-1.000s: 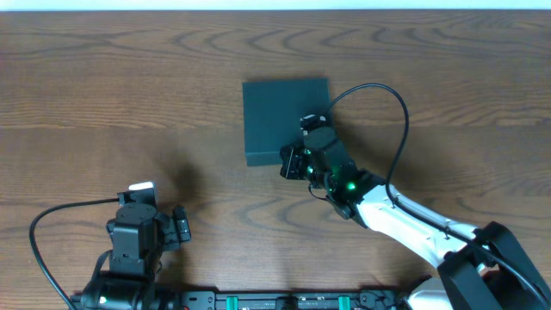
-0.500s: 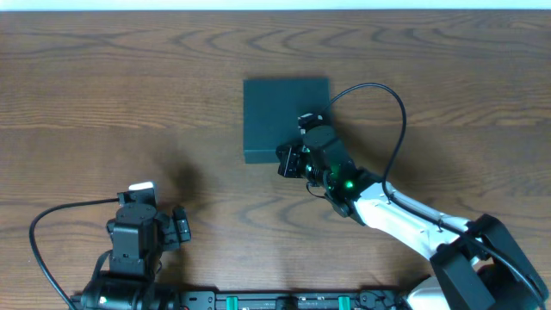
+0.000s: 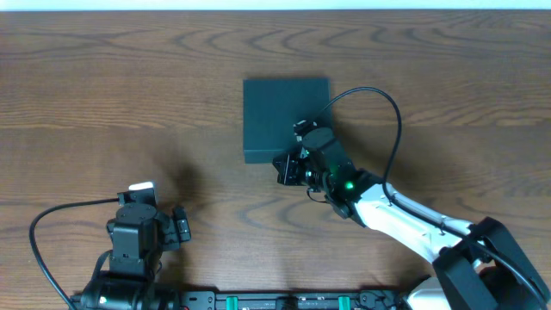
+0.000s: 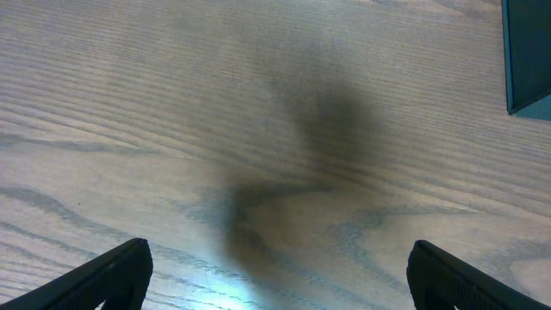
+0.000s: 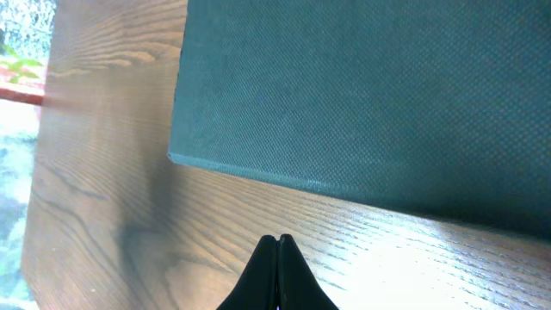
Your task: Pack container
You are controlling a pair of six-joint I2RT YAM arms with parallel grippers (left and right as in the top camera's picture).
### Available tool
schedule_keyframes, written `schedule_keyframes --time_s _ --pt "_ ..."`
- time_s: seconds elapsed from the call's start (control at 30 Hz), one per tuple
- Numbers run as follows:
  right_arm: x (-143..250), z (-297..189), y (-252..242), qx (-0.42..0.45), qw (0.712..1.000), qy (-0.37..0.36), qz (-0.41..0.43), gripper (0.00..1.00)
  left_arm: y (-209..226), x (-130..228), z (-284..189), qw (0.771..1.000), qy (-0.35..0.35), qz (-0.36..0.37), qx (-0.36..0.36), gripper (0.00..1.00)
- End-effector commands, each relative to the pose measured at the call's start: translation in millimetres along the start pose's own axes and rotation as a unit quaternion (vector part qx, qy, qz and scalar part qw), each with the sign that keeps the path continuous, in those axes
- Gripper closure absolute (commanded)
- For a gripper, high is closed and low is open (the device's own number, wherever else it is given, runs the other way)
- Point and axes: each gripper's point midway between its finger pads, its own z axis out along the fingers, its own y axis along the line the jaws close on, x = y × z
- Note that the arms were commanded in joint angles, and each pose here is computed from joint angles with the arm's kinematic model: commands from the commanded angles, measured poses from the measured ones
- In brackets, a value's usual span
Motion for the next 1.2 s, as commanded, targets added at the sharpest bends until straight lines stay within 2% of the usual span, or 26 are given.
schedule_keyframes --time_s 0.0,0.33,0.57,0.7,0.9,1.17 --pt "-8.7 -3.0 3.7 0.01 0.999 -0.024 -0.025 0.98 2.7 -1.8 -0.6 1.0 -0.005 0.008 -0.007 0.05" --pt "-10.7 16.5 -8.9 0.026 0.999 -0.038 -0.015 0.98 2.7 -1.7 -0.6 1.0 -0.005 0.008 -0.007 0.05" --pt "-6.8 13.6 14.2 -0.028 0.999 -0.018 -0.02 0.98 2.7 -1.7 -0.6 1.0 -0.005 0.008 -0.007 0.05" --pt "-13.1 -1.6 31.0 -0.049 0.998 -0.03 -0.029 0.98 2.7 -1.8 -0.6 1.0 -0.005 0.008 -0.007 0.05" --pt "-33.2 -56.5 72.1 -0.083 0.982 -0.092 -0.145 0.99 2.7 -1.8 -0.6 1.0 -0.005 0.008 -0.007 0.05" --pt "-66.8 -131.7 69.4 -0.017 0.934 -0.193 -0.301 0.99 2.7 -1.7 -0.6 1.0 -0.005 0.008 -0.007 0.05"
